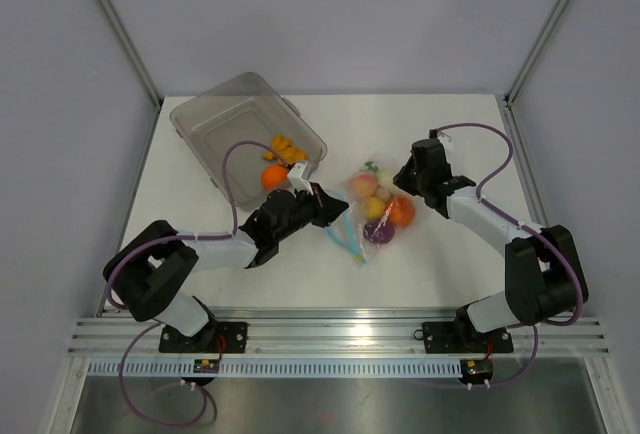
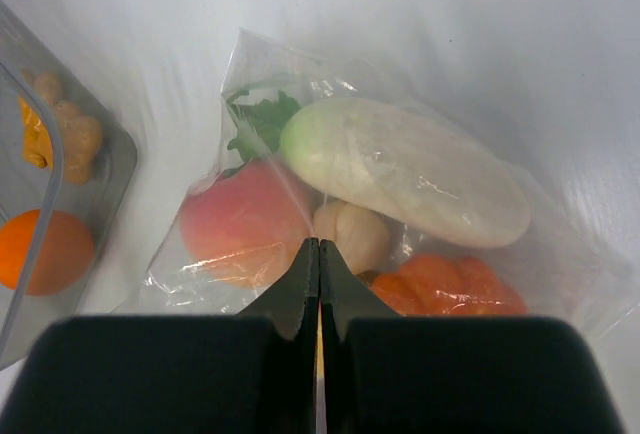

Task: Open the zip-top bag and remove the fake food
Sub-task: Pick up the fake fruit from the zipper food storage bag.

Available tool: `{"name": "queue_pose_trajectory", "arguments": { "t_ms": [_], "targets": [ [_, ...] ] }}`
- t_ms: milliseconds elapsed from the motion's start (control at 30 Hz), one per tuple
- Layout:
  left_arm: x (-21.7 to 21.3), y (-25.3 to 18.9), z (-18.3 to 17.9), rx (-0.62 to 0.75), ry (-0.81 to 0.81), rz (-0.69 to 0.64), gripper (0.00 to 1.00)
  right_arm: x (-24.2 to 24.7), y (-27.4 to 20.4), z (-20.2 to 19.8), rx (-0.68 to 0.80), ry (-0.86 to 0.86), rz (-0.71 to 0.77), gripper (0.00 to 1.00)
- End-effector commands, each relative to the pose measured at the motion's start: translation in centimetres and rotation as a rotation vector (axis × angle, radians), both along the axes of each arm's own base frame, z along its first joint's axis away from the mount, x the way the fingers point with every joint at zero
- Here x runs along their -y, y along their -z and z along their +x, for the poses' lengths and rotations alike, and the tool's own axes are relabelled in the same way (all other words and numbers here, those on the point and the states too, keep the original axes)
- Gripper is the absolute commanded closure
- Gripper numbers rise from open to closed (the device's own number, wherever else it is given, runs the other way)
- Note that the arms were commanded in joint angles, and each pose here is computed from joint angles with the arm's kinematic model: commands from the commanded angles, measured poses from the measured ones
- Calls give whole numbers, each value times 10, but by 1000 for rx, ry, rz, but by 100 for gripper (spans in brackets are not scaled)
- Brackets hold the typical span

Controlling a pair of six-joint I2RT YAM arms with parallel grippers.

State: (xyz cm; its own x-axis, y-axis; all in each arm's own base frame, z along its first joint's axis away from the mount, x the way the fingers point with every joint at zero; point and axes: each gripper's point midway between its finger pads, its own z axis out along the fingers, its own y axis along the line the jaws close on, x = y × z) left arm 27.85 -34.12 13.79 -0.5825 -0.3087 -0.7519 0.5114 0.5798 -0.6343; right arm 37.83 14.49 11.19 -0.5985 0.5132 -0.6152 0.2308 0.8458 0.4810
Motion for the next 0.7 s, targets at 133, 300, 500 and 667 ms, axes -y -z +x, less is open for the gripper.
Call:
{"name": "queue_pose_trajectory", "arguments": {
  "t_ms": [133, 300, 500, 667],
  "targets": [
    [-10, -38, 4, 28, 31, -155, 100, 6, -18, 13, 43, 41, -33, 100],
    [-15, -39, 6, 7, 46, -194, 100, 10, -20, 13, 43, 45, -59, 86],
    [-16, -40, 5, 23, 57, -181, 100, 14, -26, 9, 47, 40, -80, 44],
    [-18, -42, 6, 31, 49, -173, 98, 19, -27, 4, 56, 50, -98, 42]
  ]
}}
